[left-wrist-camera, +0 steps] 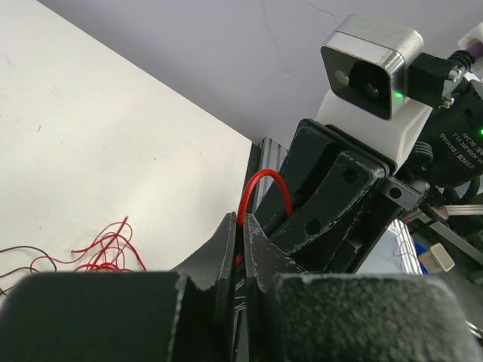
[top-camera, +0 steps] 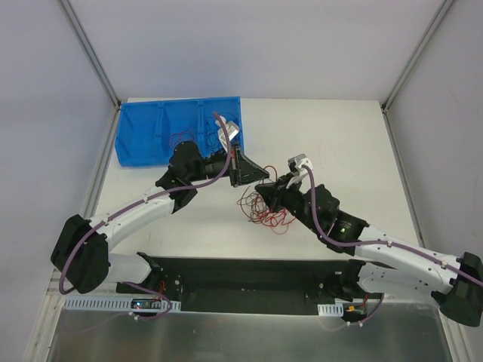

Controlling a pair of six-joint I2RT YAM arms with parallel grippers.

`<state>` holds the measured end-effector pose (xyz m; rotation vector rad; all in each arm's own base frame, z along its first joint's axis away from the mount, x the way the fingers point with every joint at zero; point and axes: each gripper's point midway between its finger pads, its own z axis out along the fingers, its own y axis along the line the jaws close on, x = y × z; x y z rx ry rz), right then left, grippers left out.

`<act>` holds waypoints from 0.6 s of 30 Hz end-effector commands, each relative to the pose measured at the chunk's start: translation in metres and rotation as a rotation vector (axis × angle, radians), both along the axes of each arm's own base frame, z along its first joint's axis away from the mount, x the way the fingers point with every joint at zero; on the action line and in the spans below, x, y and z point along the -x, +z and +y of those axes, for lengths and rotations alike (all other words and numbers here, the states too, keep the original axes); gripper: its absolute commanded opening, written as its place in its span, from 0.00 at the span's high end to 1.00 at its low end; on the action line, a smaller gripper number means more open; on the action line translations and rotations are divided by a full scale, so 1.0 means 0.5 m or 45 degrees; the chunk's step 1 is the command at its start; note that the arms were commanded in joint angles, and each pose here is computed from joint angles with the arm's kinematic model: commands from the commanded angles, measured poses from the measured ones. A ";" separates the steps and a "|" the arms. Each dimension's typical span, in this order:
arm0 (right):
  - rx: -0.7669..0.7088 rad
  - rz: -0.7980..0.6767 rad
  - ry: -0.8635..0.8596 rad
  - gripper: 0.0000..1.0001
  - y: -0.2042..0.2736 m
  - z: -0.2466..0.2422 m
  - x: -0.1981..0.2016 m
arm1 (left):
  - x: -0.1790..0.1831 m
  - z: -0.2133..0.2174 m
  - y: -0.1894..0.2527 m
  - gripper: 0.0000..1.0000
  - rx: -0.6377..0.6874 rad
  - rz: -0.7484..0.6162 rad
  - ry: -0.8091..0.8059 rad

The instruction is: Untangle the cables

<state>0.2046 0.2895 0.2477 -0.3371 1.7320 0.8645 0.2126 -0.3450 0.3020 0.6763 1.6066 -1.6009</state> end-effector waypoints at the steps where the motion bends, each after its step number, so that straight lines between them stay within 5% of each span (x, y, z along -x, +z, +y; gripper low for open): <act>1: -0.157 -0.033 -0.011 1.00 0.050 0.003 -0.001 | 0.005 0.014 0.038 1.00 0.034 -0.120 0.022; 2: -0.171 -0.029 0.007 1.00 0.052 0.001 0.003 | 0.009 0.015 0.042 0.96 0.036 -0.138 0.006; 6: -0.276 0.066 -0.011 1.00 0.054 -0.045 -0.004 | 0.013 0.023 0.050 0.52 0.033 -0.183 -0.020; 10: -0.379 0.169 -0.059 1.00 0.067 -0.096 -0.011 | 0.015 0.033 0.053 0.26 0.034 -0.271 0.013; 14: -0.394 0.247 -0.208 1.00 0.095 -0.149 -0.021 | 0.023 0.038 0.051 0.18 0.026 -0.384 0.035; 16: -0.387 0.294 -0.299 1.00 0.102 -0.173 -0.026 | 0.033 0.035 0.048 0.01 0.014 -0.452 0.041; 18: -0.413 0.335 -0.366 1.00 0.114 -0.186 -0.031 | 0.046 0.027 0.030 0.01 -0.040 -0.507 0.037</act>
